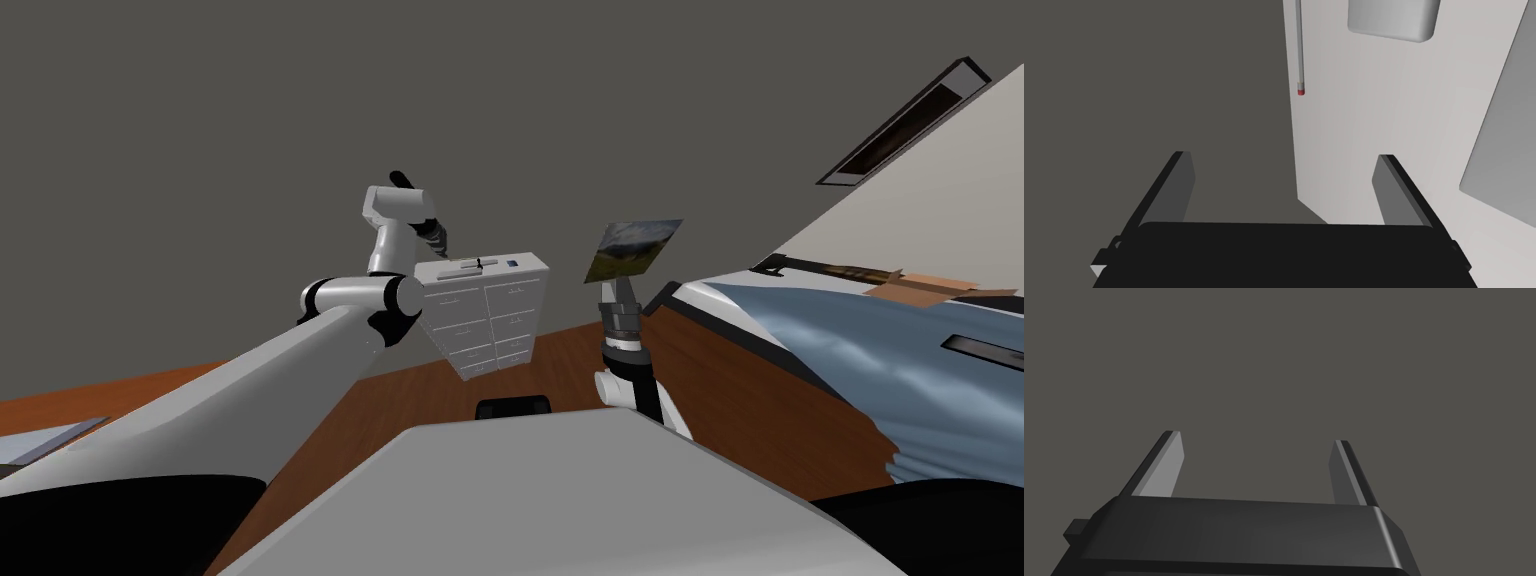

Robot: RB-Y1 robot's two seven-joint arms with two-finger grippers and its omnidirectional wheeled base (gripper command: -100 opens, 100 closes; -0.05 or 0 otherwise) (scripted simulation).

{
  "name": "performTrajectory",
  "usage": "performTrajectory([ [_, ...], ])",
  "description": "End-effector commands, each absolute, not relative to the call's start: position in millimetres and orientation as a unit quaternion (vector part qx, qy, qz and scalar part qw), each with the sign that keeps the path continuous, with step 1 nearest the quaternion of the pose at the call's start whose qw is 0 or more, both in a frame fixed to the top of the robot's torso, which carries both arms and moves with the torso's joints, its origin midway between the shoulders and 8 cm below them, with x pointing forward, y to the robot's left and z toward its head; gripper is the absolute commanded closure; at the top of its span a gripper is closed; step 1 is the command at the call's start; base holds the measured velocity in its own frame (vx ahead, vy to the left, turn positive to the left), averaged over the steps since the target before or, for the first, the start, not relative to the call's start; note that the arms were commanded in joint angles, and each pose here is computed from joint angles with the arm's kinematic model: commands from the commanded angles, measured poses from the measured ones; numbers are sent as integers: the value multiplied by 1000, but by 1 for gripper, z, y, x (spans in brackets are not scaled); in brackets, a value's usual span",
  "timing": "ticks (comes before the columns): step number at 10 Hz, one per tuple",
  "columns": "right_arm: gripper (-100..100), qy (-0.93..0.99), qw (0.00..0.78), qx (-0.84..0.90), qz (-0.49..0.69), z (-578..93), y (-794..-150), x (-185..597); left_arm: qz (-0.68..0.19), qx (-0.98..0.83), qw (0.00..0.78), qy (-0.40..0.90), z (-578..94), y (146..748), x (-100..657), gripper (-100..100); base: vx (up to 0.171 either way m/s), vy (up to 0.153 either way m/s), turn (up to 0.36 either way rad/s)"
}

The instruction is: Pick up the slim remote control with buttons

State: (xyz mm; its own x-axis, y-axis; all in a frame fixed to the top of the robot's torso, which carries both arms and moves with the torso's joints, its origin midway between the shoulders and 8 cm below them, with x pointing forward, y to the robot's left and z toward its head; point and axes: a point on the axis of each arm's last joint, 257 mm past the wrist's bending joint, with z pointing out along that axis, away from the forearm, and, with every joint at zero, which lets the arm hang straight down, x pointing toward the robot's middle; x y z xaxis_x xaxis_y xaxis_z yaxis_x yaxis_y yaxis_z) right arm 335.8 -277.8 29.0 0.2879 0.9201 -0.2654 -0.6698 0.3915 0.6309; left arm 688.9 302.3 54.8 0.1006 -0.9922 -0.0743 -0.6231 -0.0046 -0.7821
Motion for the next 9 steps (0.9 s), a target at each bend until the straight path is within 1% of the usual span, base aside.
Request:
performTrajectory([
  [1,0,306,776,205,512,29,-278,336,-251,-664,322,626,43,297,681,-100,19,-17,36],
  [2,0,306,776,205,512,29,-278,336,-247,-667,317,628,40,297,678,-100,10,-10,-8],
  [3,0,306,776,205,512,29,-278,336,-241,-667,300,639,45,284,673,-100,20,-18,68],
  [4,0,306,776,205,512,29,-278,336,-226,-674,283,644,31,285,667,-100,25,-18,40],
  [5,0,306,776,205,512,29,-278,336,-224,-675,281,645,30,285,666,-100,11,-10,-8],
  [7,0,306,776,205,512,29,-278,336,-200,-680,246,661,21,273,652,-100,26,-19,51],
  [8,0,306,776,205,512,29,-278,336,-200,-681,245,661,20,273,651,-100,14,-9,-8],
  [9,0,306,776,205,512,29,-278,336,-187,-680,223,673,20,262,641,-100,34,-10,58],
])
